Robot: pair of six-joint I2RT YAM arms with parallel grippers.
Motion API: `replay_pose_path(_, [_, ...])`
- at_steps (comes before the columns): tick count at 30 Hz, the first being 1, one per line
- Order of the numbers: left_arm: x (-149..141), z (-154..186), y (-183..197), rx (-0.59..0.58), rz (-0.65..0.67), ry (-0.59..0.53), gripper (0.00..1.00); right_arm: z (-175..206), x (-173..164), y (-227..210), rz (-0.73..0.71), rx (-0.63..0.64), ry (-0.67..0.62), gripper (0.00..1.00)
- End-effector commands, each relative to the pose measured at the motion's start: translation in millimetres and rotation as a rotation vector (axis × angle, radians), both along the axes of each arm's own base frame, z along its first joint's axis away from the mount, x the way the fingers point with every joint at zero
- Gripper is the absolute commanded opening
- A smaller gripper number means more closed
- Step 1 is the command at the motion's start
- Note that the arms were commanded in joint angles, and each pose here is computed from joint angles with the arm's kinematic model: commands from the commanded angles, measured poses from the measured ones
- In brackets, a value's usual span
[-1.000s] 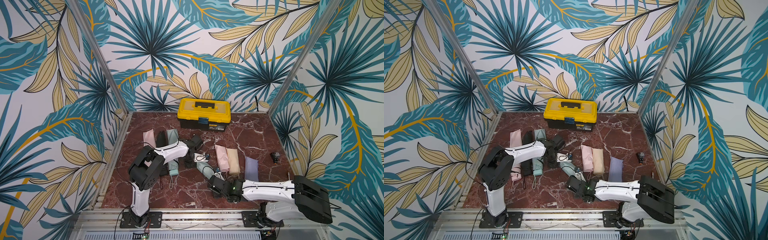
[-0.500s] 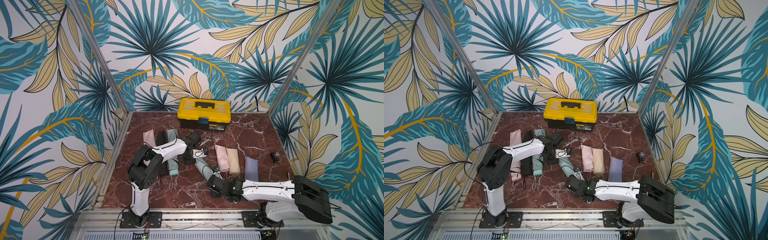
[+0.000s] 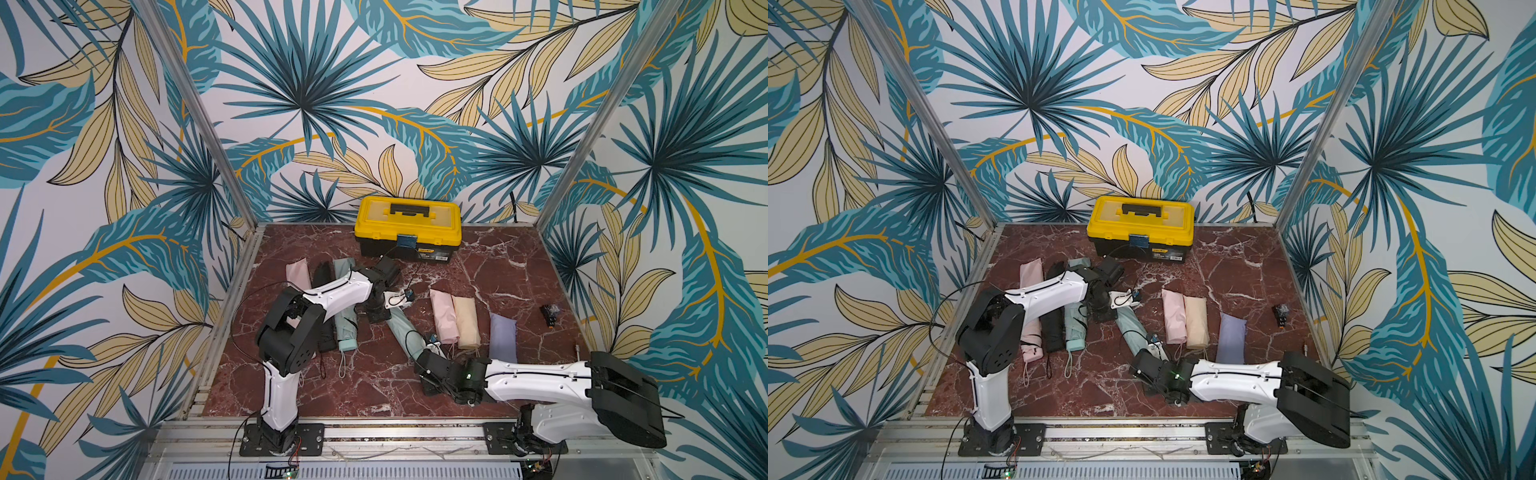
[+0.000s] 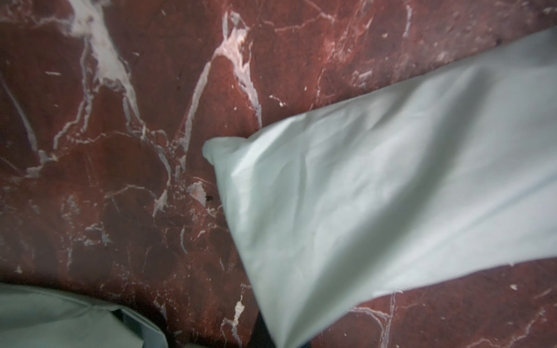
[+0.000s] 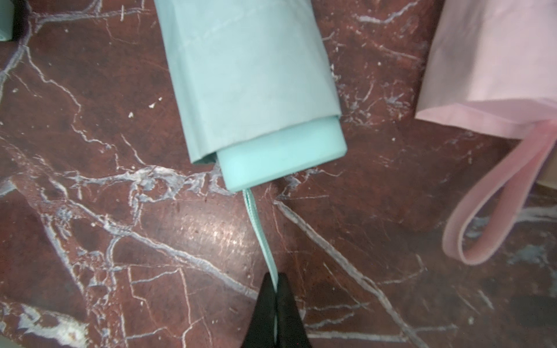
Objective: Take umbrellas out of sleeves
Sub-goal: Take out the umbrella from the umbrella sleeve.
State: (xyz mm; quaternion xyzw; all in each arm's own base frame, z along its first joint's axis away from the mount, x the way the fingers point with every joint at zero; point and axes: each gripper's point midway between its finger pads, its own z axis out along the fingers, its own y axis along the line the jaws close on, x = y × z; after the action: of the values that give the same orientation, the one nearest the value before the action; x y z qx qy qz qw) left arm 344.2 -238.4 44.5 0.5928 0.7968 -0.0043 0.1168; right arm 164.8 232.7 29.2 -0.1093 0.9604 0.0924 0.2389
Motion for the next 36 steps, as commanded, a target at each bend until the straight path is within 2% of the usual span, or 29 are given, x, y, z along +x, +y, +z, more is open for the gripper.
replay_pose_path(1, [20.7,6.7,3.7,0.008,0.011,-0.052,0.0,-0.4,-4.2,-4.3,-0.008,0.002,0.019,0.0])
replay_pose_path(14, [38.8,-4.4,10.3,0.043,-0.003,-0.058,0.0,-4.9,-10.9,-0.8,-0.023,0.075,0.046,0.0])
replay_pose_path(31, [58.6,3.2,11.2,0.041,0.008,-0.097,0.0,-14.7,-21.6,-6.0,-0.029,0.104,0.083,0.0])
replay_pose_path(36, [65.3,3.6,16.4,0.067,0.02,-0.117,0.0,-14.2,-21.8,0.9,-0.022,0.148,0.082,0.0])
